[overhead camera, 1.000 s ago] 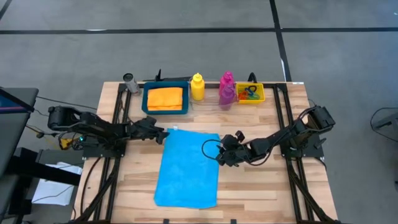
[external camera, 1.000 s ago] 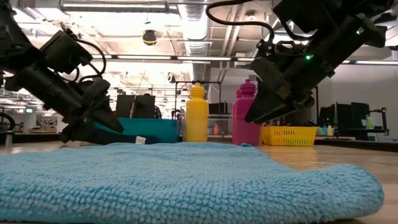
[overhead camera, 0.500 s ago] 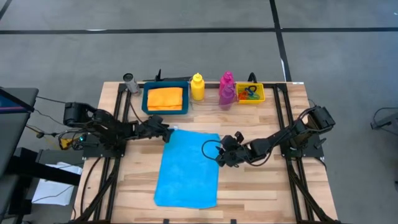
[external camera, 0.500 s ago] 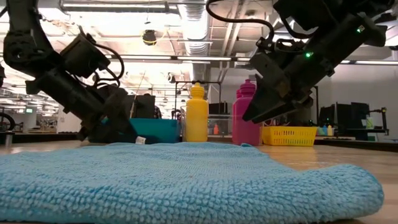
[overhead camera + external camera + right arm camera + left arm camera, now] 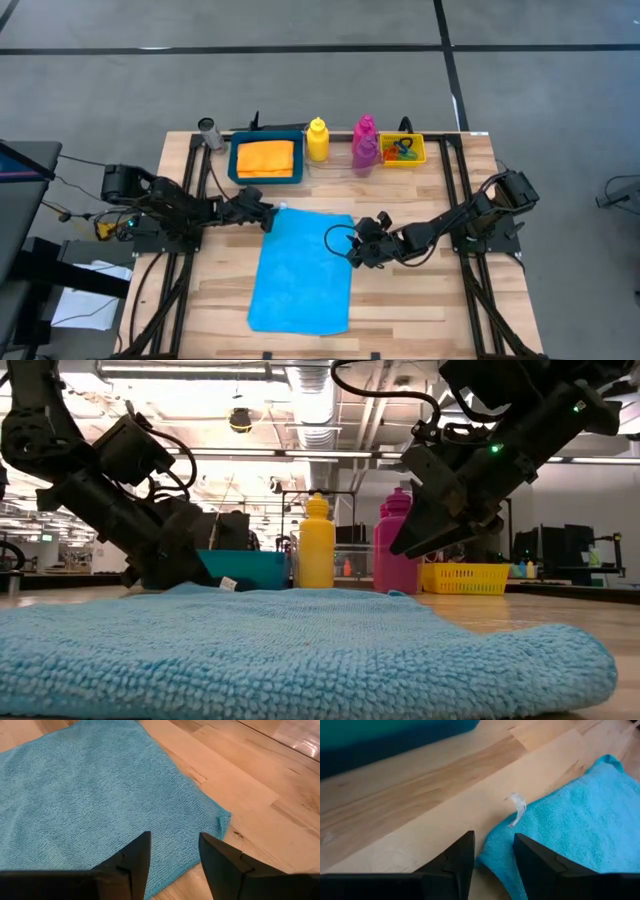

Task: Pick & Place Sports Items
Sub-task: Fold the blue towel

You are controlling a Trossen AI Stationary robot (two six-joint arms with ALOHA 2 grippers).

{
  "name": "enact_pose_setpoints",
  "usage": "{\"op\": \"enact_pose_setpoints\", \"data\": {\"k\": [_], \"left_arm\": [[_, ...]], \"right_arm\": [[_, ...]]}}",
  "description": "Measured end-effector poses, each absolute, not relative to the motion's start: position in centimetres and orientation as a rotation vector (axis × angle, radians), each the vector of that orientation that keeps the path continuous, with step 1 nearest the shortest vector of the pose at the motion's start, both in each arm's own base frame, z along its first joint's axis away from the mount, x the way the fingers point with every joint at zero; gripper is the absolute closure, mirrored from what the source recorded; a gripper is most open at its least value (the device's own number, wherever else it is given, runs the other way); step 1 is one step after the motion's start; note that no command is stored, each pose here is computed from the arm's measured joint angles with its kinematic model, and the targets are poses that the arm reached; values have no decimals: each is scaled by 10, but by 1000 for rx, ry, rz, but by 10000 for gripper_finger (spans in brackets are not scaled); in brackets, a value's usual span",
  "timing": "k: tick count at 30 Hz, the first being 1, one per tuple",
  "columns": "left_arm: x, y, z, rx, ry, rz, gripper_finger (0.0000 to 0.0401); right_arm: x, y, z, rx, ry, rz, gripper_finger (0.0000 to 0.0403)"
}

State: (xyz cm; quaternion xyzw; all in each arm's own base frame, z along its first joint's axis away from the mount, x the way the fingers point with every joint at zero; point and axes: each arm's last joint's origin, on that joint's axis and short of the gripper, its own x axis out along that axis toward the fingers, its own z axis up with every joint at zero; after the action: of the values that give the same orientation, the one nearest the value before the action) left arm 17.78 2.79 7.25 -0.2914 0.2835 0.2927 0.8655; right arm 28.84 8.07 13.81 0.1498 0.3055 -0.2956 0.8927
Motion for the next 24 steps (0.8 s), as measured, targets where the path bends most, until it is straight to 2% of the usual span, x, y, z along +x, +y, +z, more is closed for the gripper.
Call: {"op": "enact_pose_setpoints", "data": {"k": [9, 20, 24], "left_arm": [[178, 27, 73, -616, 593, 600, 250], [177, 28, 72, -609, 586, 622, 311], [177, 28, 72, -608, 585, 624, 323]], "right_arm": [[288, 81, 138, 312, 636, -611, 244], [288, 80, 138, 299, 620, -632, 244], [289, 78, 136, 251, 573, -705, 244]]}}
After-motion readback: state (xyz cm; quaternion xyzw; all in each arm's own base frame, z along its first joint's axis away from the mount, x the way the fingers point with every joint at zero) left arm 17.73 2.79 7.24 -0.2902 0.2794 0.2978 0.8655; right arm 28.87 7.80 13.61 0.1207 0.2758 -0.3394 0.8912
